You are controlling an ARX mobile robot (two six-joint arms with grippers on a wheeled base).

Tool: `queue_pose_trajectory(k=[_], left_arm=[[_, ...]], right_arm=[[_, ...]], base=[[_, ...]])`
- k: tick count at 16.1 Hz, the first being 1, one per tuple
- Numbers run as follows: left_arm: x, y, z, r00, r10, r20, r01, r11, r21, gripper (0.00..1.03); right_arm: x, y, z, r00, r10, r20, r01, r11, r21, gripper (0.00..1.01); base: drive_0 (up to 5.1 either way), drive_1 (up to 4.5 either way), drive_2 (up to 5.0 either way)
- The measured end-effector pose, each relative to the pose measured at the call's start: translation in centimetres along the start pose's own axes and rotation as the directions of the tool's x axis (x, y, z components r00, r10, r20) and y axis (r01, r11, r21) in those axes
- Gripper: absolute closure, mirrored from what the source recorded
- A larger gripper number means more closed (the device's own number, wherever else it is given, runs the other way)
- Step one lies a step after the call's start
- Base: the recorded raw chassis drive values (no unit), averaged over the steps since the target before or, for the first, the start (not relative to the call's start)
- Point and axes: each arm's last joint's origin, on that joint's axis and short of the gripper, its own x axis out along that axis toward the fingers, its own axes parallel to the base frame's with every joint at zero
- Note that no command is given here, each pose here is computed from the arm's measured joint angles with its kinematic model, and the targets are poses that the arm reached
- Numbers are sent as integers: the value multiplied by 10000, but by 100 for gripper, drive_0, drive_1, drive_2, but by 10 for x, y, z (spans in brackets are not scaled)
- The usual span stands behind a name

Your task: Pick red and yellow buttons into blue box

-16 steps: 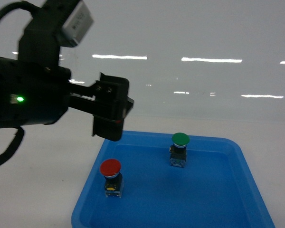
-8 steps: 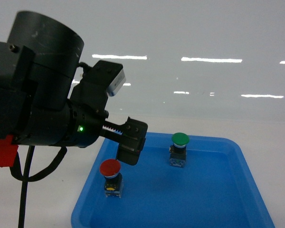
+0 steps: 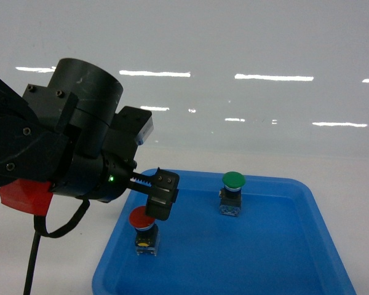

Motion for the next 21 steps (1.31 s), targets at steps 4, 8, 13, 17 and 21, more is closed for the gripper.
queue_pose_trajectory(k=[4,8,13,17,21], left_arm=[[-1,-25,-18,9973,-281,-678,260,9992,-319,5],[-5,-33,-35,9948,-322,-968,291,9990,-340,5],[0,-41,-42,9923,-582,-1092,530,9974,-495,29],[0,-42,-41,9925,-616,-1051,566,9972,-494,44],[0,-42,-41,9925,-644,-1035,594,9970,-505,57]], right_arm=[[0,0,0,10000,0,0,0,10000,-4,60],[0,0,0,10000,0,0,0,10000,-4,60],[0,0,0,10000,0,-4,0,10000,-1,60],[0,0,0,10000,0,0,0,10000,-4,60],[0,0,0,10000,0,0,0,10000,0,60]], base=[[0,0,0],[0,0,0],[0,0,0],[0,0,0],[0,0,0]])
